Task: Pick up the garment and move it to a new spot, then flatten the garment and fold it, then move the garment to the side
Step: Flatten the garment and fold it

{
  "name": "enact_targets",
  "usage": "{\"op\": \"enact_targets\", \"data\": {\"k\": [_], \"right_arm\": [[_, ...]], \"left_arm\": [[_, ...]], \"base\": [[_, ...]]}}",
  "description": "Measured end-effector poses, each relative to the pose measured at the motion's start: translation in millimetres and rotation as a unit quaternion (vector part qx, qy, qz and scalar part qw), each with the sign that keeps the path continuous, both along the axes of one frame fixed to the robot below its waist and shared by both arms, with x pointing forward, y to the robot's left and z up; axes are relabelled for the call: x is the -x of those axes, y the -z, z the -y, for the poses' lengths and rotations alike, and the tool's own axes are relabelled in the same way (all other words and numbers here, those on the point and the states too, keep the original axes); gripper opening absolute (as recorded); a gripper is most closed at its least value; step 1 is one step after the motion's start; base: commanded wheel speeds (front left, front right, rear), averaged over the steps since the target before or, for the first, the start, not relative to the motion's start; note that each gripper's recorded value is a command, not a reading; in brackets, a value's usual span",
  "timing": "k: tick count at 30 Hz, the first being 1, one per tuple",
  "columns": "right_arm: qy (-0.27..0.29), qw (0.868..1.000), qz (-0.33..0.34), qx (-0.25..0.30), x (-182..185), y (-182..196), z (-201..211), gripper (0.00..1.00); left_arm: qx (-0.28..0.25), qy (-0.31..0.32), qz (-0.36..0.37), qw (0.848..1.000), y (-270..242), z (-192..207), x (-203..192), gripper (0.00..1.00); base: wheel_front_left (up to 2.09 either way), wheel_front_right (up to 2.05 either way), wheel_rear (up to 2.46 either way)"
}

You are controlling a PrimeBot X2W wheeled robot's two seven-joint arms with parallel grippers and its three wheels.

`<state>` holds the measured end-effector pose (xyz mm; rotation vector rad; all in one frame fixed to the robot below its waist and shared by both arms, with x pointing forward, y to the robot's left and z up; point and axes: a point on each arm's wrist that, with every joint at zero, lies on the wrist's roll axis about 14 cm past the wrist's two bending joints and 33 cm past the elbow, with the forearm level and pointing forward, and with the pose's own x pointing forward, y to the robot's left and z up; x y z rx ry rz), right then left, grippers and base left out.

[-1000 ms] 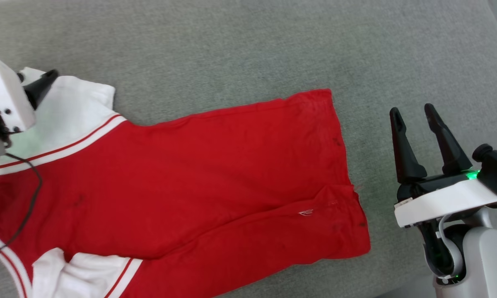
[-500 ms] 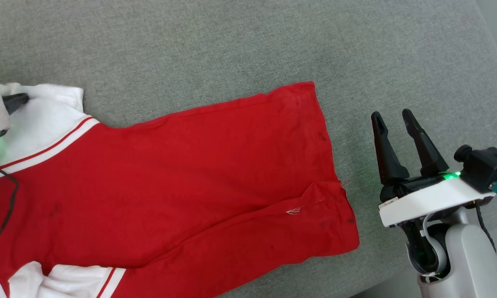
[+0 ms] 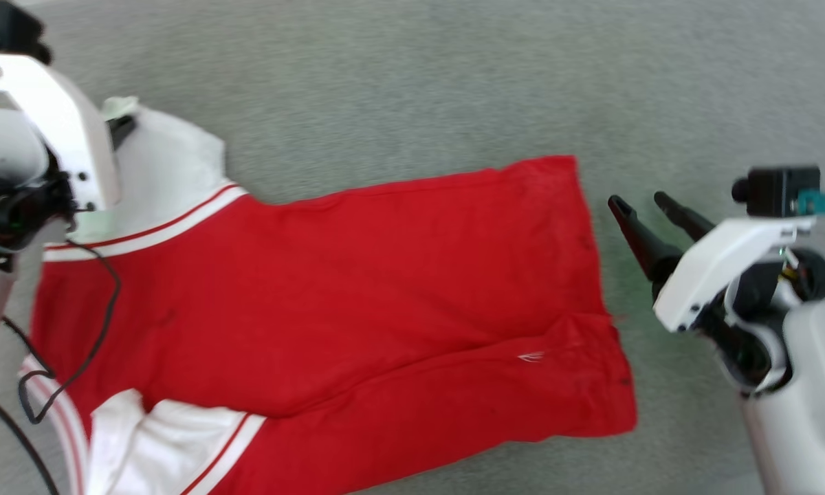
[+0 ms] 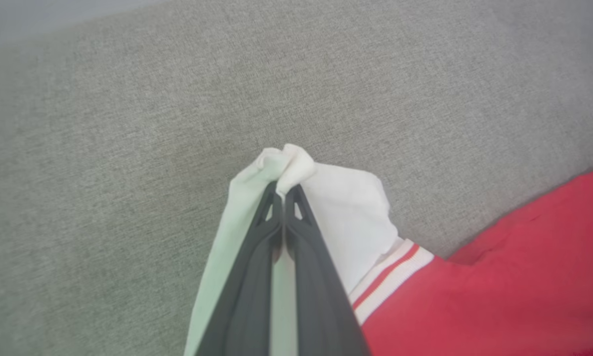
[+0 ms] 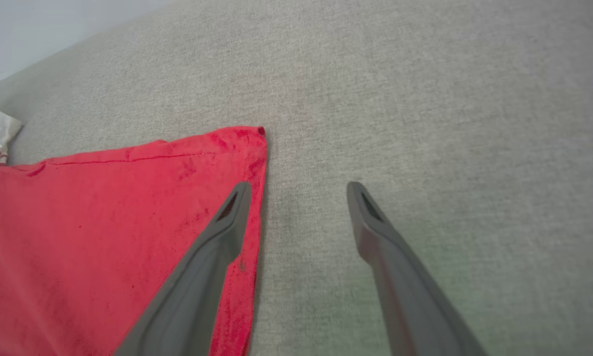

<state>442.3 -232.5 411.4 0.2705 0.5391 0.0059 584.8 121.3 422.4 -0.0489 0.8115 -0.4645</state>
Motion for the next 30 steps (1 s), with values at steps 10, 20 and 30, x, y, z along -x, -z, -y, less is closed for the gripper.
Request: {"op": "enact_targets", "data": {"k": [10,20,30], "right_arm": [[-0.109,0.989,-0.101,0.018,-48.2,17.6,-39.9,1.0],[-0.16,0.962,-0.221,0.029,-56.1,51.9,-59.2,0.0],[-0.15,0.981,-0.118,0.043,-79.2,-2.3,-56.8,0.0]], "left_arm": [[0.007,0.003,0.064,0.998,-31.6,-15.6,8.1,0.0],[0.005,-0.002,0.08,0.997,-30.4,-29.3,15.4,0.0],[0.033,-0.034,0.142,0.989,-64.5,-41.8,25.8,0.0]], "base": [[0.0,0.0,0.0],[0.0,0.0,0.0],[0.0,0.0,0.0]]}}
